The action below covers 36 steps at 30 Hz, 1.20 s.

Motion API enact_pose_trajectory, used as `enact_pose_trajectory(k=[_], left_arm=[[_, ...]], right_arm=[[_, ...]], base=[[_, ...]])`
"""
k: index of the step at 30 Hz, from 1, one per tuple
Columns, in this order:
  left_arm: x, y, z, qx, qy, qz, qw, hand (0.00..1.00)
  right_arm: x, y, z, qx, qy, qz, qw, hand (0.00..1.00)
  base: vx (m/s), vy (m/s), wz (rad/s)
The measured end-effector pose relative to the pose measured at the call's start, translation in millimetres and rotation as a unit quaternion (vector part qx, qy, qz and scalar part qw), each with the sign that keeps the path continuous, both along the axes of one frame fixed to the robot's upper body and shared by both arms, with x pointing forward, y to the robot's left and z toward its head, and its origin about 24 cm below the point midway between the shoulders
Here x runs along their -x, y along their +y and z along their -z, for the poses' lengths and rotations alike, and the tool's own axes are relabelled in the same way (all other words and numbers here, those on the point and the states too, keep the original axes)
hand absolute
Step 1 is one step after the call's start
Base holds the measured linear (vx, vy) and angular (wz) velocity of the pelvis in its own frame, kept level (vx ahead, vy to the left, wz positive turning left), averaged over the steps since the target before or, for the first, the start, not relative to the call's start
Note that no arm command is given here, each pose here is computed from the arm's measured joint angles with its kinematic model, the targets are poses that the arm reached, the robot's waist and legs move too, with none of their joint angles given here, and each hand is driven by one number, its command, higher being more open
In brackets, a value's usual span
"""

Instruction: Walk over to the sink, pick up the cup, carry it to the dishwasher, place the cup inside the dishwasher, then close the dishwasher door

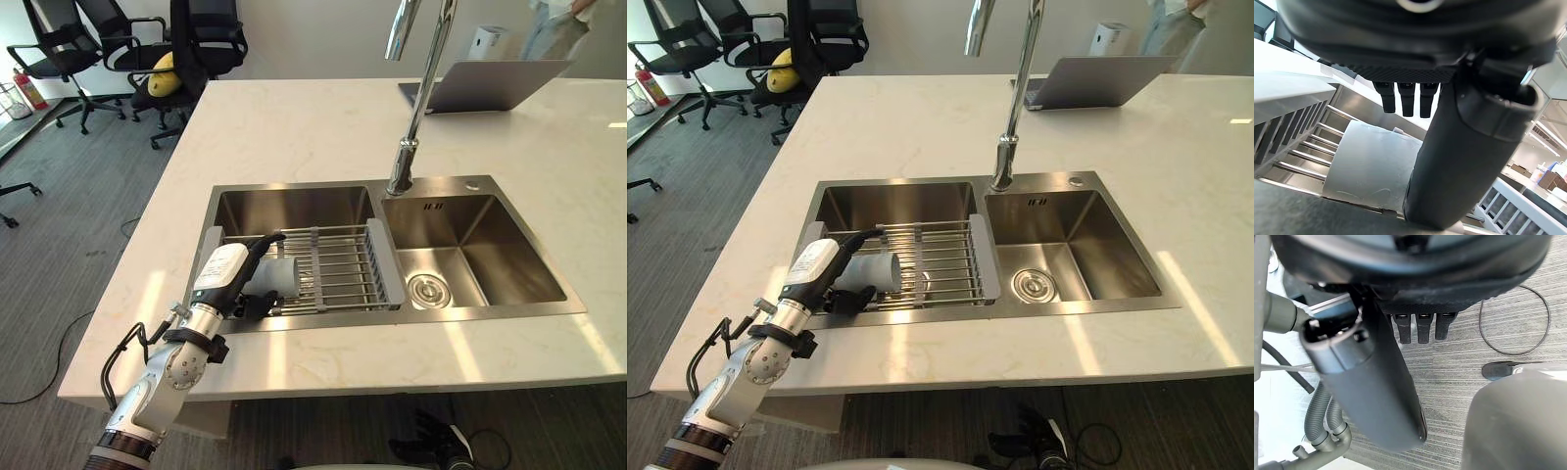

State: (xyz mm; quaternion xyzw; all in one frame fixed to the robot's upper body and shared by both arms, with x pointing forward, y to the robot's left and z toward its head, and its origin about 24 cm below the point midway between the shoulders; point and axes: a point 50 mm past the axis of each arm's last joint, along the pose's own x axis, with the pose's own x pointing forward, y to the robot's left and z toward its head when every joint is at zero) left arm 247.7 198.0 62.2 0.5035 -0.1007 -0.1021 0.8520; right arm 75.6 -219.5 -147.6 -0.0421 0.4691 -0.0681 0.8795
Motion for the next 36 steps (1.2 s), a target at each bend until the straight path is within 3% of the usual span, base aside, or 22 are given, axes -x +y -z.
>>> enact_pose_trajectory(k=[18, 19, 27, 36], left_arm=[[-17, 20, 11, -0.032, 0.054, -0.026, 0.998, 0.90], [-17, 20, 11, -0.032, 0.054, -0.027, 0.998, 0.30], [-19, 34, 12, -0.032, 0.067, -0.060, 0.995, 0.30], [-20, 34, 10, -0.001, 0.064, -0.067, 0.996, 0.30]], right_arm=[[-3, 0, 0, -0.004, -0.001, -0.002, 1.000, 0.90], [-3, 1, 0, -0.004, -0.001, -0.002, 1.000, 0.90], [-3, 1, 0, -0.006, -0.001, -0.003, 1.000, 0.90], [-5, 2, 0, -0.008, -0.003, -0.003, 1.000, 0.90]], base=[[0.00, 0.000, -0.04], [0.00, 0.000, 0.00], [0.00, 0.000, 0.00], [0.00, 0.000, 0.00]])
